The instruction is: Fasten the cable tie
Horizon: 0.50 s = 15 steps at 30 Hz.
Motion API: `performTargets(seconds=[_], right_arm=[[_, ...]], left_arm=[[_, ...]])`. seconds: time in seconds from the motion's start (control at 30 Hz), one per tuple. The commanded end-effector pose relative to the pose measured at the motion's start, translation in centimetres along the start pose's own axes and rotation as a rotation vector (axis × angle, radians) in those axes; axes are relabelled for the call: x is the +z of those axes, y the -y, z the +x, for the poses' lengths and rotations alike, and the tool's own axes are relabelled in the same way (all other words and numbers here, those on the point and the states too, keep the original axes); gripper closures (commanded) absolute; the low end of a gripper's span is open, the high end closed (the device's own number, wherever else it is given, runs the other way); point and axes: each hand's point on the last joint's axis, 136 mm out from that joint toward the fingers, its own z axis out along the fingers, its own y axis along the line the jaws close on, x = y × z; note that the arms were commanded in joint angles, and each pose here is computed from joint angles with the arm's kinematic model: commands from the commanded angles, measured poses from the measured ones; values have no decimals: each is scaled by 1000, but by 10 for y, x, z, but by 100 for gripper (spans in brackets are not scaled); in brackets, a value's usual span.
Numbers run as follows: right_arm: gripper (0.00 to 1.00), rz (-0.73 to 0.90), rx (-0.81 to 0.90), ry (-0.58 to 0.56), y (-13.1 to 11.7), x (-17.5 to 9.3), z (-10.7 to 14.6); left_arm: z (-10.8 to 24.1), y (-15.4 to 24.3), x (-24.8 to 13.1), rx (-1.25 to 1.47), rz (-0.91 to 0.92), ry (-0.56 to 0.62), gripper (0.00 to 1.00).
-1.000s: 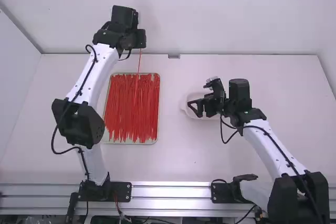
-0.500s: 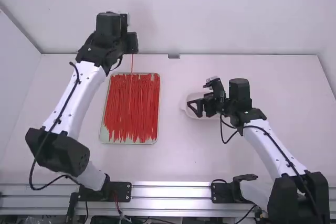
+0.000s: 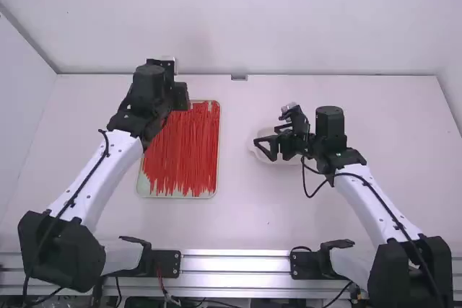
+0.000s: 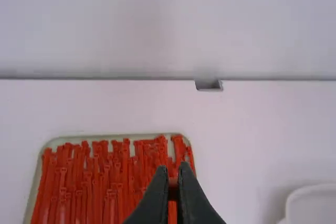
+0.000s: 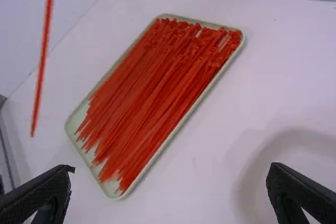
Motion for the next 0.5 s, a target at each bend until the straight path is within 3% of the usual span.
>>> performTargets(seconds=[0.0,0.47], right_arm=[[0,-71,-32,26,-14,-1,-15],[0,-200,-131,105,-38,-5,-35]], left_arm=[[9,10,-9,0,51,11,98],[29,34,-12,15,212,35,98]])
